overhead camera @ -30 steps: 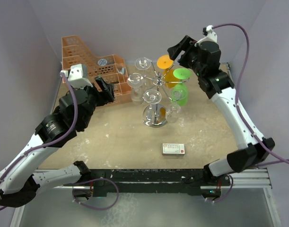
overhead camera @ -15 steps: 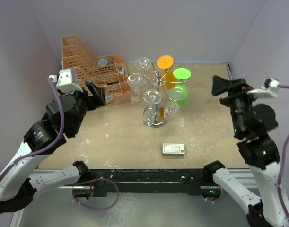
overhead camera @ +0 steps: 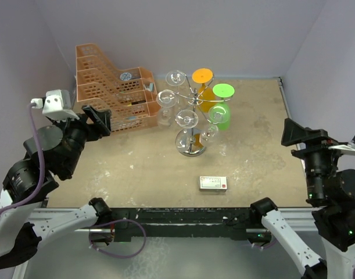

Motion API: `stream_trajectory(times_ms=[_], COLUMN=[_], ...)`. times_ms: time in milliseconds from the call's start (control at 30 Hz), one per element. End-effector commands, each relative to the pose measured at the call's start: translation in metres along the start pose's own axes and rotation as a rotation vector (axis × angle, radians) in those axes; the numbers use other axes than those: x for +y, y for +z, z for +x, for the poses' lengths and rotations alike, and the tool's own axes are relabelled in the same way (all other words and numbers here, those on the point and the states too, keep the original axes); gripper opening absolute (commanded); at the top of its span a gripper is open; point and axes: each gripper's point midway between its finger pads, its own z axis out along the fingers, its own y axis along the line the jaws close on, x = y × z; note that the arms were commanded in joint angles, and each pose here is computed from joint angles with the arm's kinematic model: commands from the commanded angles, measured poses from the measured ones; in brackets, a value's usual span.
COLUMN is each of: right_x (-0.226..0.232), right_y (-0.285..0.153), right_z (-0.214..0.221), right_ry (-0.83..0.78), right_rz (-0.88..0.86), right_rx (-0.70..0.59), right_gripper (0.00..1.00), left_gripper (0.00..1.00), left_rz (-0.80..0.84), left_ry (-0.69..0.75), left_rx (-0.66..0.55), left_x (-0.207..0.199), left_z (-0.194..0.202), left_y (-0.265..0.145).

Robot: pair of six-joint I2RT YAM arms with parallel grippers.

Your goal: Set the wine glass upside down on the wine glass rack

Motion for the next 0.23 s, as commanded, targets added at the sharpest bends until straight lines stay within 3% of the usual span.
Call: stream_trajectory(times_ms=[0,200], right_x=[-0.0057,-0.0022], right_y=[-0.0107,-0.013], right_z=[-0.0197,-0.0139], right_ry=[-0.029,0.007], right_rz=[0.019,-0.008], right_rx=[-0.037,-0.022], right_gripper=[0.8,0.8], left_gripper=[0.71,0.7], left_rz=[0.047,0.066], left_ry=[-0.014,-0.025], left_rx=[-0.047,-0.042], left_x=[0.0034,0.0025], left_z=[-0.0208,-0.0216], left_y=[-0.0152,-0.0191])
